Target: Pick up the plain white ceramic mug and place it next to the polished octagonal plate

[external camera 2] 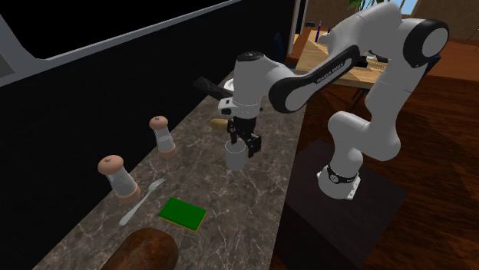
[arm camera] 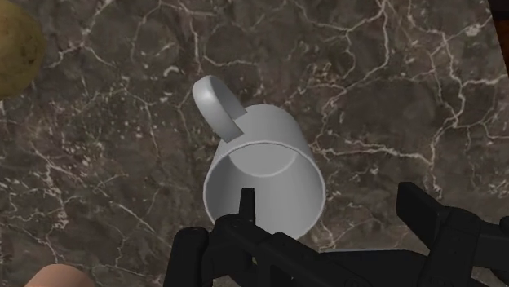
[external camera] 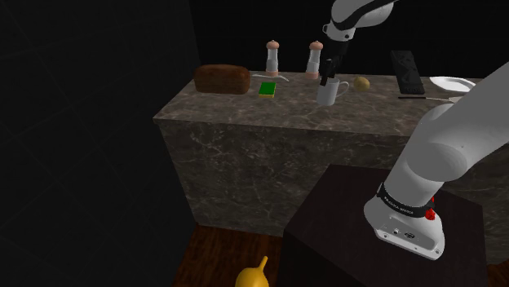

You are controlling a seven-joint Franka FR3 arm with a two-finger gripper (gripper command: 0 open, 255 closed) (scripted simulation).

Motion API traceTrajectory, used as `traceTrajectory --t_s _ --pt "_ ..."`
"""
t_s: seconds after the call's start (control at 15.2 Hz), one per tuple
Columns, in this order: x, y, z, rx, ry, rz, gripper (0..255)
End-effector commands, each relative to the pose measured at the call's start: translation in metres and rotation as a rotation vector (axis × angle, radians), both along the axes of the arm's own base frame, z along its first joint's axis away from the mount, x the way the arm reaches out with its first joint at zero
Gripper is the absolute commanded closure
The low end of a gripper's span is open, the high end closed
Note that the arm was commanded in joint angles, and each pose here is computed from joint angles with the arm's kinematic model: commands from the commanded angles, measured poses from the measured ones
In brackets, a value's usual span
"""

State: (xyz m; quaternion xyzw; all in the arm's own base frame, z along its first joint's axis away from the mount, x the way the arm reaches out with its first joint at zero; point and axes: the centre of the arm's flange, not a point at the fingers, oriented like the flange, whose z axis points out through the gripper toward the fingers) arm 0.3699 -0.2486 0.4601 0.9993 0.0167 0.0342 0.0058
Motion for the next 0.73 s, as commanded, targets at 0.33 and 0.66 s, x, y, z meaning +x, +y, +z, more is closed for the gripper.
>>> traceTrajectory --t_s 0.33,0.66 --pt "0.001 -0.001 -0.025 0.000 0.000 0.000 0" --pt "0.001 -0.001 -0.025 0.000 0.000 0.000 0"
